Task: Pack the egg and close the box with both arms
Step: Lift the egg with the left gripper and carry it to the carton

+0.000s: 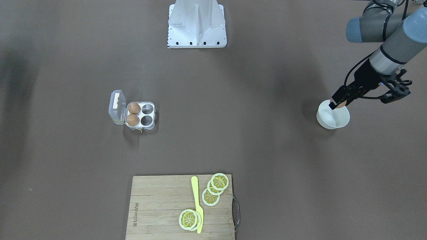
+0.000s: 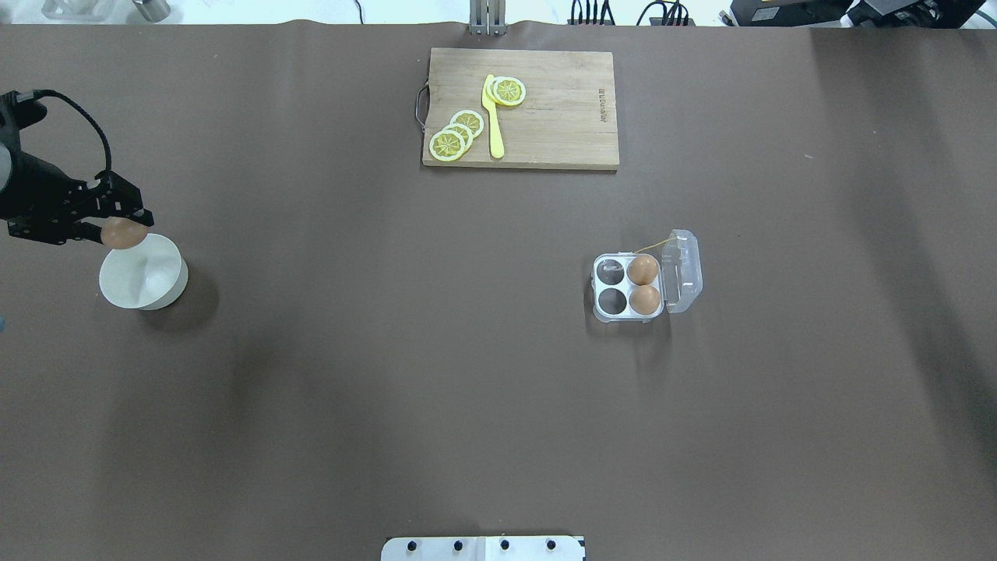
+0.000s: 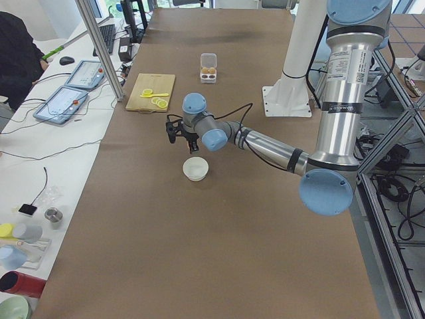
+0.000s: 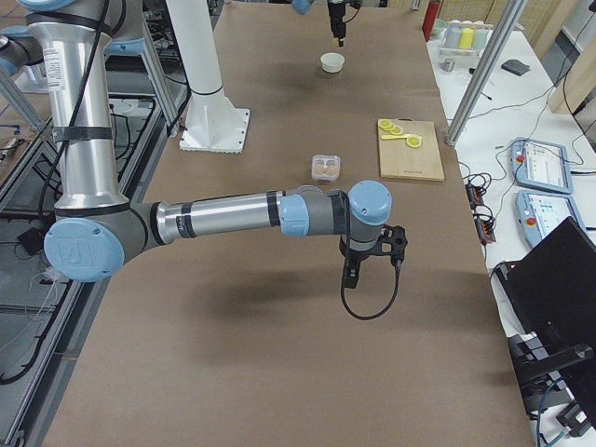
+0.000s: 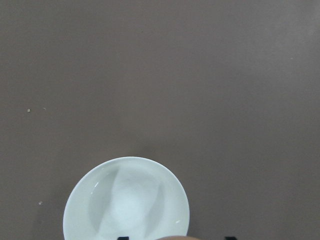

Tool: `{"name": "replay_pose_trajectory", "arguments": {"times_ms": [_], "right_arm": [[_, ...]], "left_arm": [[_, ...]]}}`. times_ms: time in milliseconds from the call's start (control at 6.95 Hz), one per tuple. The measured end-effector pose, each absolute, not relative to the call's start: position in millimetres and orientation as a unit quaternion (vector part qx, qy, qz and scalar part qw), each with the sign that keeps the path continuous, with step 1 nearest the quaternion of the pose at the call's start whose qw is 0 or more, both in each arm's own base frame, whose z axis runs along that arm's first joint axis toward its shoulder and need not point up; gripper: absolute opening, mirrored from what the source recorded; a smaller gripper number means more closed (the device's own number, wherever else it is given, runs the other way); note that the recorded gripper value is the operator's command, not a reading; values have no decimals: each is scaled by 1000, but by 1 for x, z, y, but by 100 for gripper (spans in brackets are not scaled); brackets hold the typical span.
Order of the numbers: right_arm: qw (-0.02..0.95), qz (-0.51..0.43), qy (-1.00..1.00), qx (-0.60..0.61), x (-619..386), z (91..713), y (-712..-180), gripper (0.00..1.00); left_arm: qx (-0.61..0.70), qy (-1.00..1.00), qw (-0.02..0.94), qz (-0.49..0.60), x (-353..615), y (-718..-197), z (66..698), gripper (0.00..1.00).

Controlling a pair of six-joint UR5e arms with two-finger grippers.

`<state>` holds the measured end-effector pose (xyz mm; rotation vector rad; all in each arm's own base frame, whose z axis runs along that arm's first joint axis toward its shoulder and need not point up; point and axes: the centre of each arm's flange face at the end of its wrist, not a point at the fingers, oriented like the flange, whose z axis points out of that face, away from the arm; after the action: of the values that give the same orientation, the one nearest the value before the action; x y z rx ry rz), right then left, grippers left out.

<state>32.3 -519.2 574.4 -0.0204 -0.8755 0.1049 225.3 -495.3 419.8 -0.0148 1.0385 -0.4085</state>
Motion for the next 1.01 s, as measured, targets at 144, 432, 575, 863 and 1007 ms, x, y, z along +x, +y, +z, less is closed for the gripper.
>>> {"name": "replay_pose_trajectory", "arguments": {"times_ms": [144,432,575,863,1007], "right_arm": [[904,51,-424,-10,32,575,-519,100],[904,50,-423,-11,32,577,-519,100],[905,50,-423,-12,32,578,-519,100],[903,51,-426,-13,32,577,-519,100],[901,50,-432,-12,31,575,-519,100]], "left_arm": [[-12,515,831,-212,248,-504,378,26],[-16,551,800,-237,347,-498,283,26],[-10,566,785,-250,406,-483,240,26],[7,595,753,-282,505,-454,174,26],[25,613,733,-293,550,-439,153,26]]}}
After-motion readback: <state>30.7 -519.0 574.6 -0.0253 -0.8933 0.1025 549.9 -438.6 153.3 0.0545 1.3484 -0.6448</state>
